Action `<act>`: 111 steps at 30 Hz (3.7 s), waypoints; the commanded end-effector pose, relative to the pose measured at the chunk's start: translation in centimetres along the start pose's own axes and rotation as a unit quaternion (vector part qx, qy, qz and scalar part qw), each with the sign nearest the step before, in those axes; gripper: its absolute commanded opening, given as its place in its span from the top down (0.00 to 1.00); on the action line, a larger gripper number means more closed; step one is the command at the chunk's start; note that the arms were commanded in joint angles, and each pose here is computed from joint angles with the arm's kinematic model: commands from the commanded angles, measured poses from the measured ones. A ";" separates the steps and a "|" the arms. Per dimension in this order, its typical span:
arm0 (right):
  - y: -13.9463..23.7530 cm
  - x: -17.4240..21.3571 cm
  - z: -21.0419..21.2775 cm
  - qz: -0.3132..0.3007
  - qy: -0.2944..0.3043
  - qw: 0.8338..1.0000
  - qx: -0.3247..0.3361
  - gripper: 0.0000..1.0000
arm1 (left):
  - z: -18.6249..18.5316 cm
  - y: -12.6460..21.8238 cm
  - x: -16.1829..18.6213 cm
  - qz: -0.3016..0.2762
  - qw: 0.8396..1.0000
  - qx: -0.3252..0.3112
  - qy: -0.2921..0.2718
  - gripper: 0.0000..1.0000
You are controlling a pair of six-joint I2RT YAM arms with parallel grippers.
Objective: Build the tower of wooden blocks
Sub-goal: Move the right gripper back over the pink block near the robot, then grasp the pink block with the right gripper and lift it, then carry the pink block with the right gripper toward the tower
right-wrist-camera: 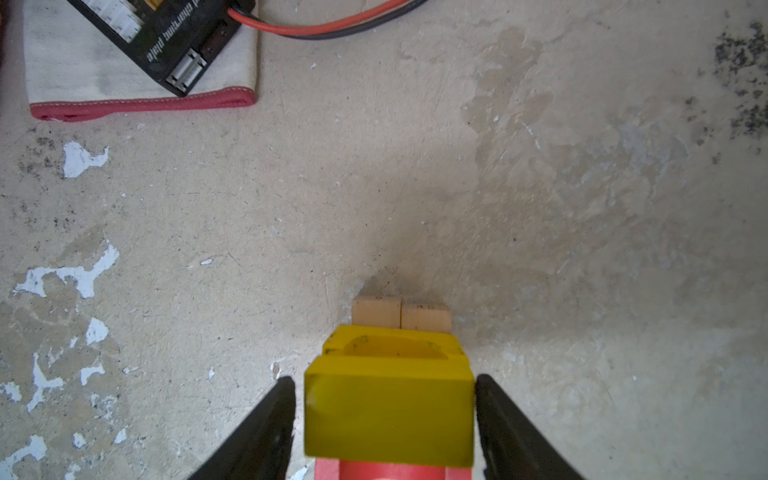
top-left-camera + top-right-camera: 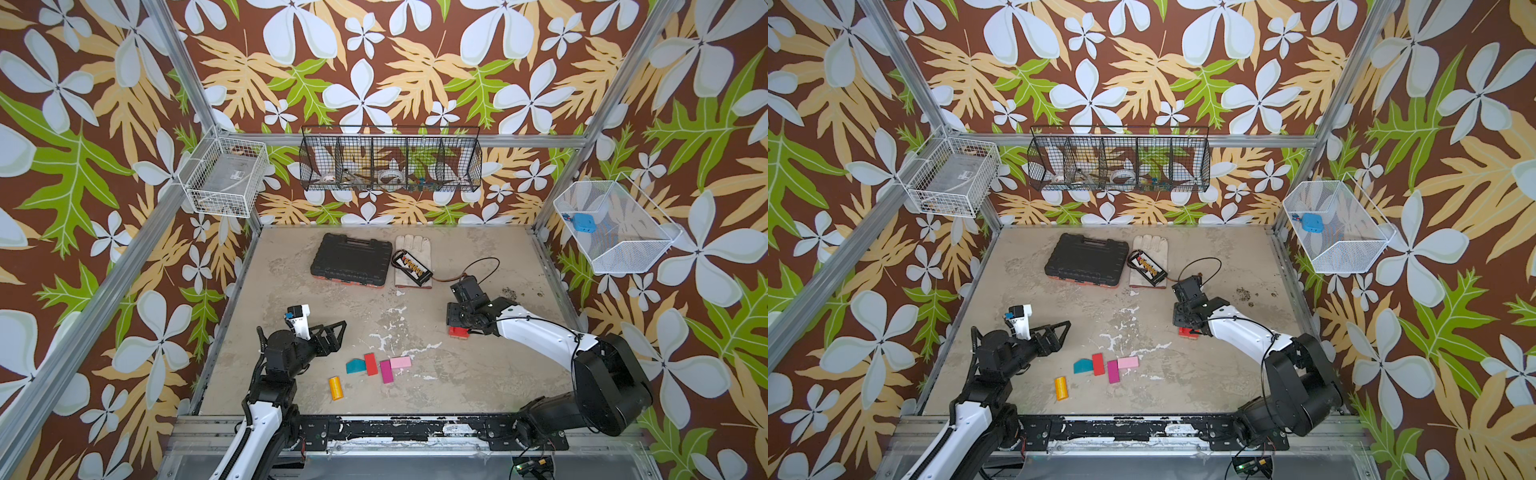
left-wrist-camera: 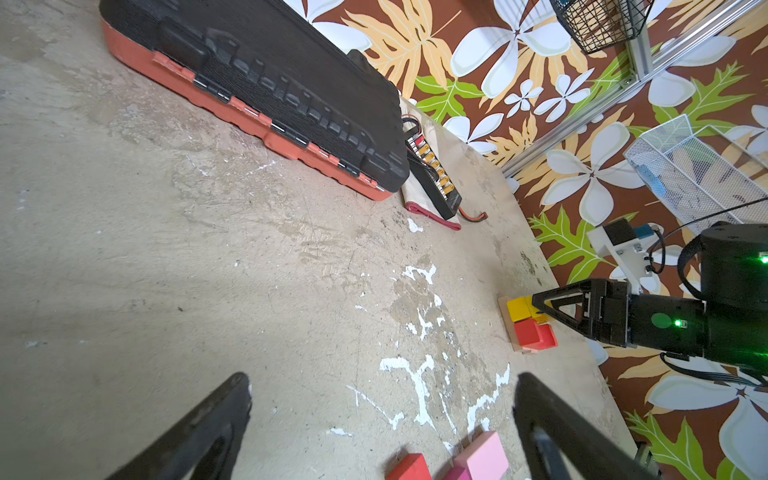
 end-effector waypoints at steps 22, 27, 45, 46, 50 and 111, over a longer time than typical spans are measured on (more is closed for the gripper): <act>13.0 4.6 5.9 -0.155 0.049 0.977 -0.138 0.12 | -0.1 0.0 -0.3 -0.010 1.000 0.001 -0.002 0.00; 6.0 13.3 17.3 -0.041 0.198 0.972 -0.121 0.22 | 0.1 -0.1 -0.2 -0.007 1.000 -0.003 0.000 0.00; 4.6 14.1 17.0 -0.033 0.185 0.977 -0.104 0.22 | 0.0 -0.1 -0.2 -0.008 1.000 -0.001 -0.001 0.00; 4.5 14.1 16.8 -0.034 0.183 0.977 -0.100 0.22 | 0.0 -0.1 -0.2 -0.008 1.000 -0.001 -0.001 0.00; 4.3 14.2 16.2 -0.035 0.178 0.979 -0.092 0.28 | -0.1 -0.1 -0.2 -0.007 1.000 0.001 -0.001 0.00; 8.8 8.6 9.0 -0.095 0.105 0.986 -0.090 0.59 | -0.1 0.0 -0.2 -0.008 1.000 0.003 -0.001 0.00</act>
Point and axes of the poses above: each gripper's point midway between its finger pads, its own y axis back along the fingers, its own z axis along the line the jaws close on, x = y × z, the point moved 9 cm from there along y, back along the fingers
